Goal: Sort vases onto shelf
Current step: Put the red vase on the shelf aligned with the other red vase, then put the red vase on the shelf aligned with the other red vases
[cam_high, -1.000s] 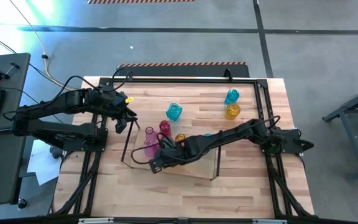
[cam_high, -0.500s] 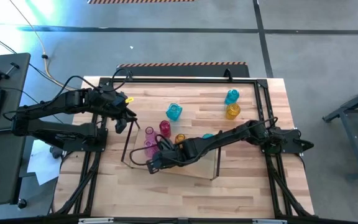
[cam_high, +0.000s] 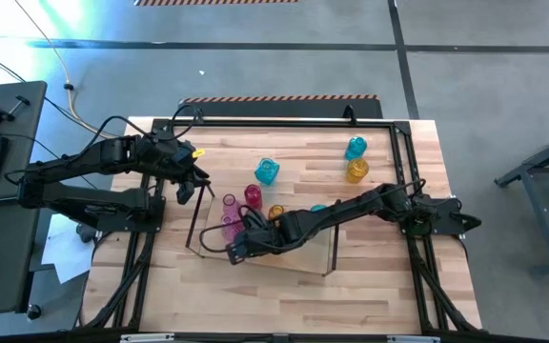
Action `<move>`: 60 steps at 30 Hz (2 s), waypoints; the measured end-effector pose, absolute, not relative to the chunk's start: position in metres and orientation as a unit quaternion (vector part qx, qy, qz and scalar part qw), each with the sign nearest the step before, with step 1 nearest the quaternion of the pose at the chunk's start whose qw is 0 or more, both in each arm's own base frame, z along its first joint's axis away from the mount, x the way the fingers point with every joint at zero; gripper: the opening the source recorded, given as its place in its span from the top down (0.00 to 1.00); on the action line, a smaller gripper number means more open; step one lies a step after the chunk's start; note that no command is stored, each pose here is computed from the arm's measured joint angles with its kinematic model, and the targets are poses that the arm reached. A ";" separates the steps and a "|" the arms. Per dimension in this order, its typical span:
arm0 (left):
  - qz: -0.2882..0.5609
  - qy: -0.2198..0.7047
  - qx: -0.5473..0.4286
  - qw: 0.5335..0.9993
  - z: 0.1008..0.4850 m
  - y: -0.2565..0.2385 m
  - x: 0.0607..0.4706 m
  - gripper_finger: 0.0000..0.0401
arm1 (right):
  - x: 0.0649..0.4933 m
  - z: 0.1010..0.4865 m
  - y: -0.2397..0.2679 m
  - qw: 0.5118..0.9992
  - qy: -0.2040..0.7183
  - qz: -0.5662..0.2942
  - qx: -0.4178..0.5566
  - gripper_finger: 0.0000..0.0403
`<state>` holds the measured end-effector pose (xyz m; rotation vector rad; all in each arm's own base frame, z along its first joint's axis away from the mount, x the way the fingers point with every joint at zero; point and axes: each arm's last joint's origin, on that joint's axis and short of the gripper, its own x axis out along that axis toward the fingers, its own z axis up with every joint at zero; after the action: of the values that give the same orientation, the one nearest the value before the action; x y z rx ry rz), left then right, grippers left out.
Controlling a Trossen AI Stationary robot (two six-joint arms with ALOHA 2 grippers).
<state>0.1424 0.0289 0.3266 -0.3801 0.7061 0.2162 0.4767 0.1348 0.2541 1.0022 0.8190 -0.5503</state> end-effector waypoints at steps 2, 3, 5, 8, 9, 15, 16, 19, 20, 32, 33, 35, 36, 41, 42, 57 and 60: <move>0.105 0.343 -0.185 0.915 0.327 0.029 0.142 0.75 | 0.476 0.253 0.134 0.762 0.379 -0.258 0.458 1.00; 0.105 0.343 -0.185 0.915 0.327 0.029 0.142 0.75 | 0.476 0.253 0.133 0.761 0.380 -0.259 0.457 1.00; 0.105 0.343 -0.185 0.915 0.327 0.029 0.142 0.75 | 0.476 0.253 0.132 0.760 0.382 -0.262 0.456 1.00; 0.105 0.343 -0.185 0.915 0.327 0.029 0.142 0.75 | 0.475 0.252 0.131 0.758 0.387 -0.267 0.452 1.00; 0.105 0.343 -0.185 0.915 0.327 0.029 0.142 0.75 | 0.474 0.252 0.131 0.758 0.388 -0.268 0.451 1.00; 0.105 0.343 -0.185 0.915 0.327 0.029 0.142 0.75 | 0.473 0.251 0.128 0.755 0.394 -0.275 0.446 1.00; 0.105 0.343 -0.185 0.915 0.327 0.029 0.142 0.75 | 0.473 0.251 0.127 0.756 0.394 -0.275 0.445 1.00; 0.105 0.343 -0.185 0.915 0.327 0.029 0.142 0.75 | 0.474 0.250 0.126 0.756 0.394 -0.278 0.442 1.00; 0.105 0.343 -0.185 0.915 0.327 0.029 0.142 0.75 | 0.474 0.250 0.125 0.757 0.393 -0.279 0.441 1.00; 0.105 0.343 -0.185 0.915 0.327 0.029 0.142 0.75 | 0.472 0.250 0.135 0.752 0.398 -0.268 0.452 1.00; 0.105 0.343 -0.185 0.915 0.327 0.029 0.142 0.75 | 0.472 0.250 0.135 0.752 0.398 -0.268 0.452 1.00; 0.105 0.343 -0.185 0.915 0.327 0.029 0.142 0.75 | 0.472 0.250 0.135 0.752 0.397 -0.270 0.452 1.00; 0.105 0.343 -0.184 0.915 0.327 0.029 0.142 0.75 | 0.472 0.250 0.135 0.753 0.396 -0.271 0.451 1.00; 0.106 0.344 -0.179 0.916 0.326 0.029 0.142 0.75 | 0.472 0.250 0.135 0.756 0.395 -0.270 0.447 1.00; 0.108 0.345 -0.174 0.916 0.326 0.029 0.142 0.75 | 0.472 0.250 0.135 0.757 0.396 -0.270 0.445 1.00; 0.222 0.490 -0.060 0.841 0.293 0.049 0.119 0.75 | 0.470 0.304 0.129 0.832 0.334 -0.259 0.360 1.00; 0.214 0.508 -0.047 0.833 0.292 0.054 0.114 0.75 | 0.467 0.323 0.125 0.849 0.307 -0.254 0.346 1.00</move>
<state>0.1141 0.0542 0.2920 -0.0988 1.0773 0.4525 0.4673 0.1247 0.3233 0.7293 0.6462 -0.5358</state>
